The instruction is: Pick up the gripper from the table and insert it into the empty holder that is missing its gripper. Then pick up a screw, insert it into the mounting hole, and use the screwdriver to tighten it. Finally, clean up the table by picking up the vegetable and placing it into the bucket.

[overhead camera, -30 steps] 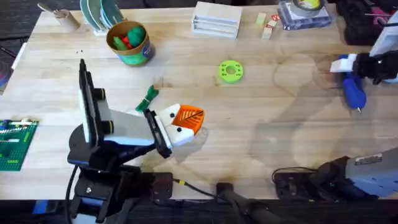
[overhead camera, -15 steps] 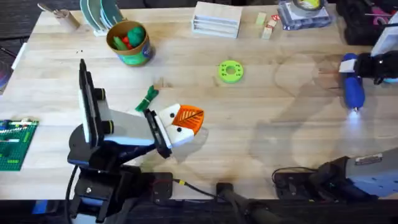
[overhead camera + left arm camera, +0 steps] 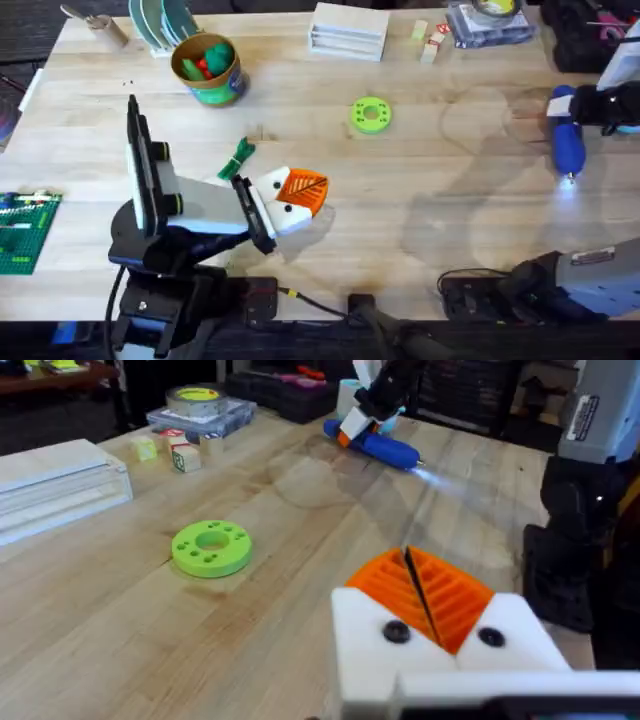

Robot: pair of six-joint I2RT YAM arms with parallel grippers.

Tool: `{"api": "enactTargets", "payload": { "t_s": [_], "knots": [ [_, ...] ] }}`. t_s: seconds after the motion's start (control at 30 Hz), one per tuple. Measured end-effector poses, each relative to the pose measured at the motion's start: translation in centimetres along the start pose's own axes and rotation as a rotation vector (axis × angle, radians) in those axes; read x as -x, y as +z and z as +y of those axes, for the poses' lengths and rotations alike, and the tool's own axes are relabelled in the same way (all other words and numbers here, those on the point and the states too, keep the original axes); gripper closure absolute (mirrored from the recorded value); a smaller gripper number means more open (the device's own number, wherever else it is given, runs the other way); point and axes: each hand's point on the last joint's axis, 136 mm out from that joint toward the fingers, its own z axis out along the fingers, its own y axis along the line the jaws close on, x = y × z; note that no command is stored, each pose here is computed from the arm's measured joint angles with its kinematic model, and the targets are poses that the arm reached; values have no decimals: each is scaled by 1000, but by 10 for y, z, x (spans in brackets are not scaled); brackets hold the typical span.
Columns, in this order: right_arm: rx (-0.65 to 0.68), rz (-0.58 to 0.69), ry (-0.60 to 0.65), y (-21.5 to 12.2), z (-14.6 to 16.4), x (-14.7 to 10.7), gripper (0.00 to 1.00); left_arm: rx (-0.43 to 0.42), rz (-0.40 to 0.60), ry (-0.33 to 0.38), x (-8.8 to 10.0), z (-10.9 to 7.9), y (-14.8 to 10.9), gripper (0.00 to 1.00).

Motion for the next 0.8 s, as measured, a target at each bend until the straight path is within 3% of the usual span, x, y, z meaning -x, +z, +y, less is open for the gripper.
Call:
{"api": "enactTargets", "payload": {
  "t_s": [0.53, 0.63, 0.8],
  "knots": [
    [54, 70, -20, -10, 24, 0, 770, 0, 0, 0, 0, 0, 0, 989],
    [50, 33, -18, -19, 28, 13, 777, 0, 0, 0, 0, 0, 0, 989],
    [18, -112, 46, -60, 24, 58, 787, 0, 0, 0, 0, 0, 0, 989]
  ]
}}
